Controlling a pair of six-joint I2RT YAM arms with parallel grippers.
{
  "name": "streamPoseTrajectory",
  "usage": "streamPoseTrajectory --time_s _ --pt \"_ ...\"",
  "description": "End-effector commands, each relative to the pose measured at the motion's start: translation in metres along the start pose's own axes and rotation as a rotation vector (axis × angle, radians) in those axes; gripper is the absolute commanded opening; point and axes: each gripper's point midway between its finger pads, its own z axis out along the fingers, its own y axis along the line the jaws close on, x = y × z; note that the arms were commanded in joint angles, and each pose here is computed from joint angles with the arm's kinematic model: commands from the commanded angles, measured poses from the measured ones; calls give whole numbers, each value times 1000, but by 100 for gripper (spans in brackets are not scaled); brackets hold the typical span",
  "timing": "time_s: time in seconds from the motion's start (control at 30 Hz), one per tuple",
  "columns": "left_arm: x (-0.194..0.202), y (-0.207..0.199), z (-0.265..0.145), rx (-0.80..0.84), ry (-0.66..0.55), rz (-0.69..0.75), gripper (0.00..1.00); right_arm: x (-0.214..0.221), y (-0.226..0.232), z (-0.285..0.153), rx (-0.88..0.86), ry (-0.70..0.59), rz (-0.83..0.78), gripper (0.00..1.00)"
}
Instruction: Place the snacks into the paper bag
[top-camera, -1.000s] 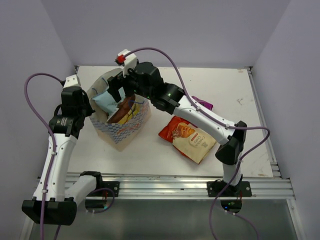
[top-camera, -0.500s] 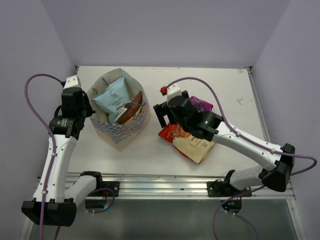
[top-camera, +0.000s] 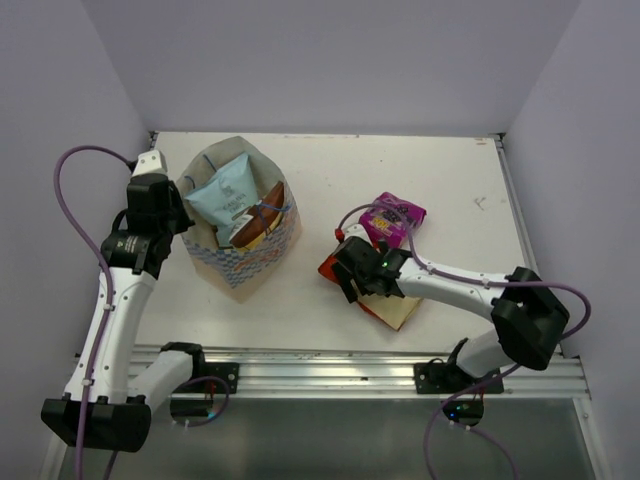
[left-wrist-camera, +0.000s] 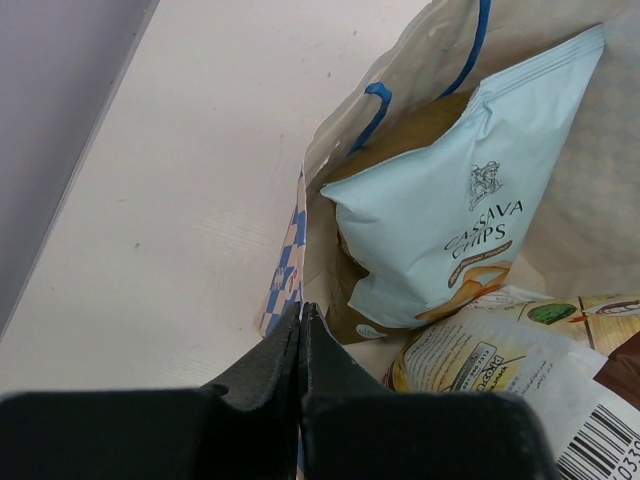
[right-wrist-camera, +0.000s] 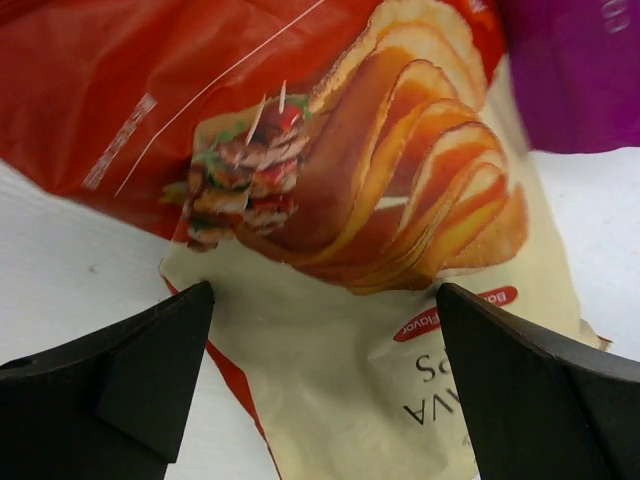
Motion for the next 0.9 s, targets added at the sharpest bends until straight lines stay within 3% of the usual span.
streamPoseTrajectory --time_s 0.0,0.13,0.2,0.33,0.37,0.43,0.47,0.63,0.73,0.77,0.83,0.87 --pt "1 -5 -2 25 -2 -13 0 10 10 27 -63 37 63 99" --pt "0 -3 -5 18 -10 -12 0 26 21 45 -104 118 42 95" --pt "-1 -1 -7 12 -15 -12 0 27 24 47 -109 133 34 88" --pt "-3 1 -9 3 -22 -12 0 32 25 49 -111 161 24 49" --pt "-2 1 -9 2 -21 -13 0 32 25 48 -111 167 25 30" --pt "-2 0 -9 6 -21 -11 0 31 25 45 -110 165 26 14" --pt "-2 0 -7 8 -17 -11 0 28 22 41 -104 158 32 0" --pt "-2 -2 -7 13 -19 -11 0 -30 -10 -3 3 31 50 0" --pt "-1 -3 -6 17 -16 -12 0 -109 -34 -58 53 -140 50 0" --pt "-1 -3 -6 18 -16 -10 0 -155 -50 -93 92 -249 87 0" --pt "-2 -3 -6 19 -17 -11 0 -199 -60 -116 137 -325 63 0" --pt "-2 -3 -6 21 -19 -11 0 -240 -72 -154 148 -446 116 0"
